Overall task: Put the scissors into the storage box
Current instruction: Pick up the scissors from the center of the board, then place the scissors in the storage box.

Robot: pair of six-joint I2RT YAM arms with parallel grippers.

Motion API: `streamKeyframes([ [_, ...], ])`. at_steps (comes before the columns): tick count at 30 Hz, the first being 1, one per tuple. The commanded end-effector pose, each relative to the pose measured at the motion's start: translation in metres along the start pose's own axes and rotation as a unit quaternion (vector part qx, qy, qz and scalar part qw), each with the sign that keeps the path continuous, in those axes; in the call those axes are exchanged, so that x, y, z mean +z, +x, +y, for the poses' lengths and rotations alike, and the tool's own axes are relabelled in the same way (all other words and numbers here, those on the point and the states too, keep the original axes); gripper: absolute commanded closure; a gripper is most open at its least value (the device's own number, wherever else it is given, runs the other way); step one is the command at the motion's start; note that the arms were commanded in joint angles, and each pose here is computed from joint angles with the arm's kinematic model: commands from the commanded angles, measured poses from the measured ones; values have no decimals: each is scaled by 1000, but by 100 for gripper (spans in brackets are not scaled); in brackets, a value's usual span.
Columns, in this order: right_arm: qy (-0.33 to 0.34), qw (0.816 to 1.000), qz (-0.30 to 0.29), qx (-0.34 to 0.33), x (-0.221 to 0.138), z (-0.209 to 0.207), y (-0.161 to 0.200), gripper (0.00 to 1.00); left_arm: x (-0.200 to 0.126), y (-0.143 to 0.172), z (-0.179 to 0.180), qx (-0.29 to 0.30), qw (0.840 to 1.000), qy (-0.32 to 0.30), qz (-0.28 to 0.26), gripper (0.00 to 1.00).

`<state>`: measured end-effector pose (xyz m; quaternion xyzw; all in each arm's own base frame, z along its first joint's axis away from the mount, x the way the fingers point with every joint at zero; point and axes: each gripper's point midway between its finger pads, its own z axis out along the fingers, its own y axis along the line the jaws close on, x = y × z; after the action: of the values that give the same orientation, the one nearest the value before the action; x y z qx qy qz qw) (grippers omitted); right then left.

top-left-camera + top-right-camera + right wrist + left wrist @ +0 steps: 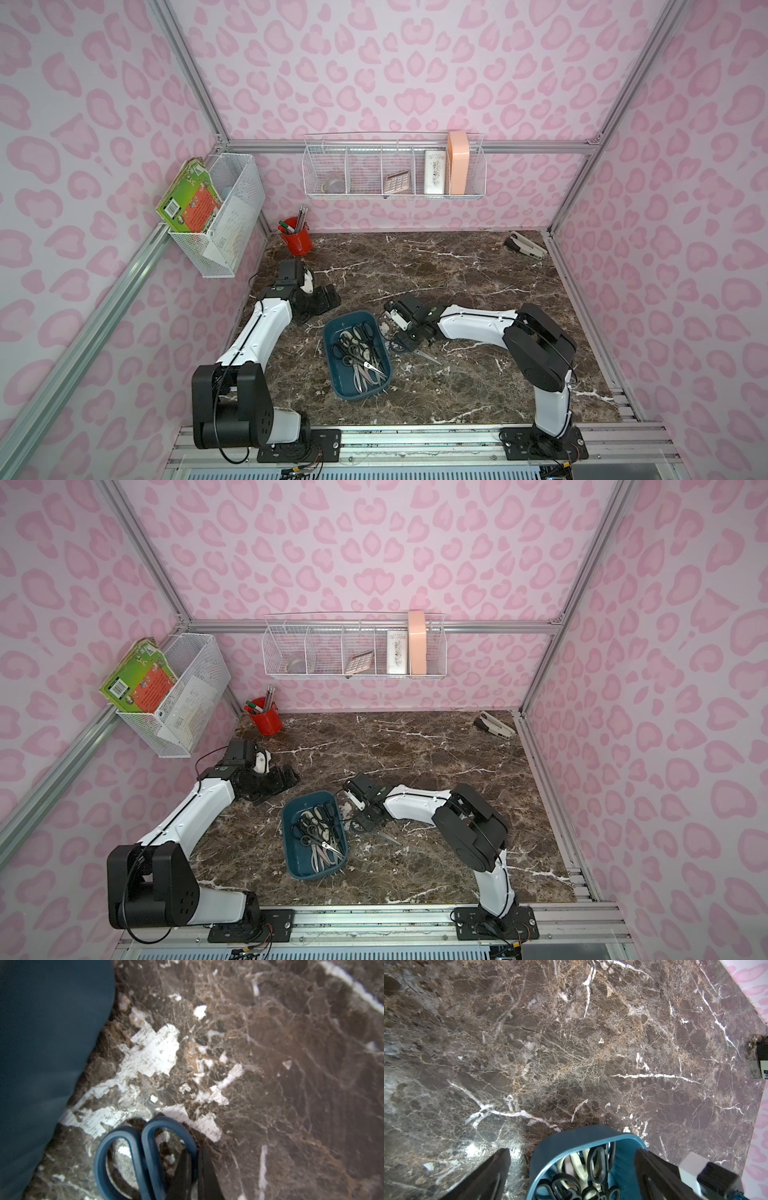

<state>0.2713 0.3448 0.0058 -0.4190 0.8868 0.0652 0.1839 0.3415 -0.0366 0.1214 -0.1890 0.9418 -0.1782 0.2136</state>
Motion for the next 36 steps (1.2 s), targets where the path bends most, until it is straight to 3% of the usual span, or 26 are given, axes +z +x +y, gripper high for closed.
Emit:
streamKeyframes([
  [1,34,993,115,1,6,-18,60,100,-1,-1,0,6,1000,-2,1,2],
  [5,8,995,85,44,-14,-25,41,100,-1,-1,1,7,1000,-5,1,2],
  [13,-65,989,-35,127,-90,-14,-47,100,2,-4,2,4,1000,-9,2,2],
  [18,-71,989,-75,107,-110,14,-83,100,1,-8,7,6,1000,-22,-1,2],
  [26,-116,982,-141,57,-112,92,-137,100,-19,-30,46,-46,996,-63,-48,2],
  [31,-97,985,-140,6,-86,126,-142,100,-34,-38,69,-81,990,-84,-79,2],
  [36,-110,984,-138,-12,-67,150,-145,100,-34,-38,68,-87,990,-78,-80,2],
])
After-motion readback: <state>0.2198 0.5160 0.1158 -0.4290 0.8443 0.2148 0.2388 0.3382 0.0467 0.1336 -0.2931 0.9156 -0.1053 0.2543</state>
